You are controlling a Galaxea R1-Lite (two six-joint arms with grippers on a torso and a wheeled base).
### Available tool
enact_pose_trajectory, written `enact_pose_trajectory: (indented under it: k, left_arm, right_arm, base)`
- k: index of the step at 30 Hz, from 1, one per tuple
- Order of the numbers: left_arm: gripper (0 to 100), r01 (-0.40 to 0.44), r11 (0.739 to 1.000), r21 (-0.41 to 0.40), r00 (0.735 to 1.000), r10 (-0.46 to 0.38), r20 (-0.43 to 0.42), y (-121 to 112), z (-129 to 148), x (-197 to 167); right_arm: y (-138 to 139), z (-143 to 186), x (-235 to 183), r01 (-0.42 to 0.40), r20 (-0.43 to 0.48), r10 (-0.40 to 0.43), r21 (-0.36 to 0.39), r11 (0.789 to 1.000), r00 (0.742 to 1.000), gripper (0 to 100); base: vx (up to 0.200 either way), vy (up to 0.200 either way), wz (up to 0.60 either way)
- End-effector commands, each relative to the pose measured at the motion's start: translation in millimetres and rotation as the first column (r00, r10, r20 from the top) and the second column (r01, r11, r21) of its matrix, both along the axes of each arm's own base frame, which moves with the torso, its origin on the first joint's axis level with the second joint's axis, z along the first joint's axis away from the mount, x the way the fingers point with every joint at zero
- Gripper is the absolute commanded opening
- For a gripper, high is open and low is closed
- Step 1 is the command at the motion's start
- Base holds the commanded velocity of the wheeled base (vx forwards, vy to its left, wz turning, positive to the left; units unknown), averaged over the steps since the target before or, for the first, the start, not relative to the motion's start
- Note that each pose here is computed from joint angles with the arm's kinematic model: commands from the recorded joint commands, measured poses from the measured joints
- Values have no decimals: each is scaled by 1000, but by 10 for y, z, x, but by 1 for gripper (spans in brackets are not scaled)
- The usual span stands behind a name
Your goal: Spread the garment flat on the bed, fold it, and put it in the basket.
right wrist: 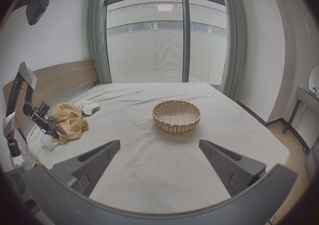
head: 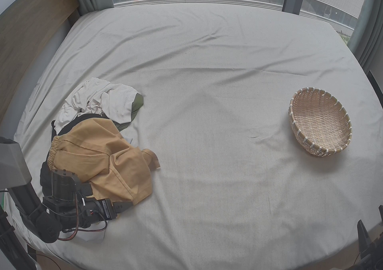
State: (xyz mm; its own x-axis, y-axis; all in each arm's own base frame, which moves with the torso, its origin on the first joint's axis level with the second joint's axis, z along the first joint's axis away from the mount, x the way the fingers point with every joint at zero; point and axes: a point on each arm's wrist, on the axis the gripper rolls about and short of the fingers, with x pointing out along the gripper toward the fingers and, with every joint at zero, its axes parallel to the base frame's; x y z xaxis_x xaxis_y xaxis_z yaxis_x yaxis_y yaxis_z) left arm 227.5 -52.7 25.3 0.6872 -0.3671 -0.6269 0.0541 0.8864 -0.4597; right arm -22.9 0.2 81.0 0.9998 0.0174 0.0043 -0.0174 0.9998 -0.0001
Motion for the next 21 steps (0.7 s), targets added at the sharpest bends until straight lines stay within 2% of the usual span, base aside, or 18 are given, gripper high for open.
enact_pose_trajectory:
  k: [1,5,6,11,21]
  left_arm:
    - [100,-12,1000,-1,1000,12,7,-36,-23,26]
    - [100,-12,1000,6,1000,12,2,-53,-46,27]
    - [0,-13,1000,6,1000,13,-1,-56,-53,27]
    - [0,-9,1000,12,1000,10,-21,-61,-120,48]
    - [0,-6,1000,-16,998,7,63,-110,-117,138]
  right_arm:
    - [0,-51,5,-1,-7,1,0,1000,1000,100]
    - [0,-51,5,-2,-7,2,0,1000,1000,100]
    - [0,-51,5,-1,-7,1,0,1000,1000,100]
    - [0,-51,5,-2,-7,2,0,1000,1000,100]
    - [0,-51,5,-1,-7,1,0,1000,1000,100]
  base:
    - [0,0,0]
    - [0,0,0]
    - [0,0,0]
    - [0,0,0]
    - [0,0,0]
